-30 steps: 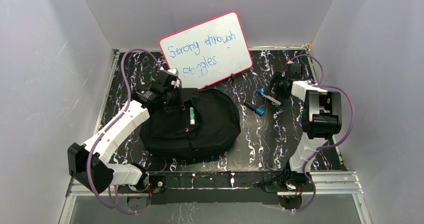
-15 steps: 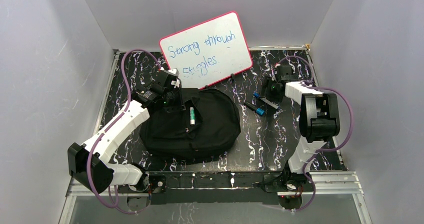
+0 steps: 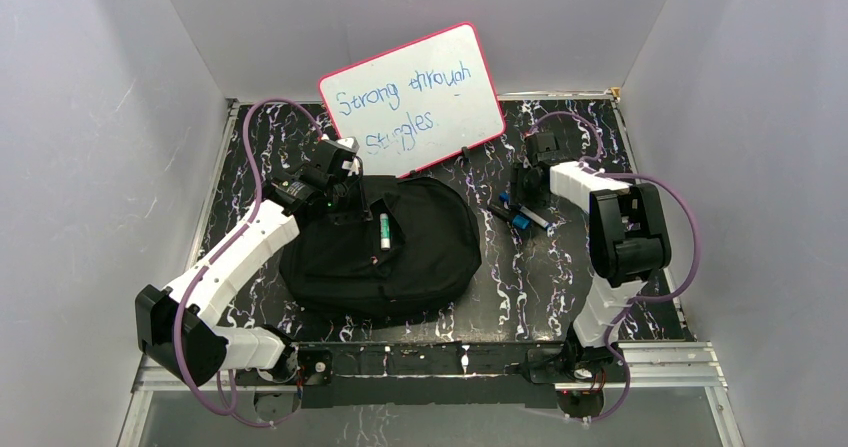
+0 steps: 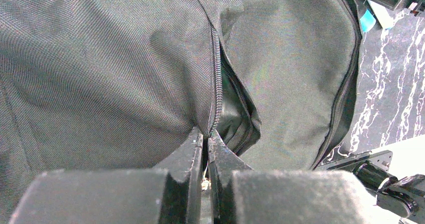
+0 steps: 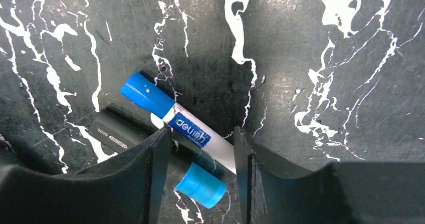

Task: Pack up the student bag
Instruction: Pick up the stationery from the center of the board, then place the stationery in the student bag.

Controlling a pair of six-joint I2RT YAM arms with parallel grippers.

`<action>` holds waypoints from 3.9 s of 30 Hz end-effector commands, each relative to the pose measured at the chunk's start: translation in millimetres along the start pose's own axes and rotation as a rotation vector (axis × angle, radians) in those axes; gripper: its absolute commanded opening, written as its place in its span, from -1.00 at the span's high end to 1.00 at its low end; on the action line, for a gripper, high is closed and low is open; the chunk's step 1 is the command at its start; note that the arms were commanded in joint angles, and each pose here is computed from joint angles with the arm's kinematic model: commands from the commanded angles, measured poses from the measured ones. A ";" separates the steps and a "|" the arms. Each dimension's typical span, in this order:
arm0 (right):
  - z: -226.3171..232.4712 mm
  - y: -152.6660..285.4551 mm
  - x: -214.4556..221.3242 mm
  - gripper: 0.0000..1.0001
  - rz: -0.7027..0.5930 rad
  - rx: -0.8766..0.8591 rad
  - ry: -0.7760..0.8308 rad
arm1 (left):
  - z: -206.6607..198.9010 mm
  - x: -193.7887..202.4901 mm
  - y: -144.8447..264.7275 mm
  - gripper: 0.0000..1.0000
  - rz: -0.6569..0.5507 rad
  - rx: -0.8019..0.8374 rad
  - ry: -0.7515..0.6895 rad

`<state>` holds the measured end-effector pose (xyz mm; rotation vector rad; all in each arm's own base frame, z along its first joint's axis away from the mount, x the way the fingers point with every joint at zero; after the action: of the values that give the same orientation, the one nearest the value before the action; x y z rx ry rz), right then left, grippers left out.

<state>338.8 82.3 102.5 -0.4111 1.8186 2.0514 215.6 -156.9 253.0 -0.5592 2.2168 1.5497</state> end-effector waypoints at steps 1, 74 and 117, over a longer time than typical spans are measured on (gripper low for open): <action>-9.6 -7.6 14.7 -0.12 0.116 0.100 0.042 | -9.7 -8.4 13.4 1.00 -0.050 0.079 0.011; 265.6 136.9 99.0 1.00 -0.512 -1.016 -0.156 | -16.5 -15.8 33.1 1.00 -0.077 0.132 -0.019; 256.6 156.4 124.1 0.07 -0.405 -0.887 0.036 | -17.7 -14.0 26.2 1.00 -0.062 0.144 -0.002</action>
<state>162.1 342.6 184.9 -0.8604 0.6900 2.5299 213.0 -159.5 265.1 -0.5245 2.2458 1.4946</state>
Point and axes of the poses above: each gripper's point midway between its finger pads, its own y axis back along the fingers, its own z axis along the line the jaws close on, x = y × z, the point moved 9 cm from there along y, back along the fingers, and after that the axes turned 1 degree about -y, right-handed, at the moved point
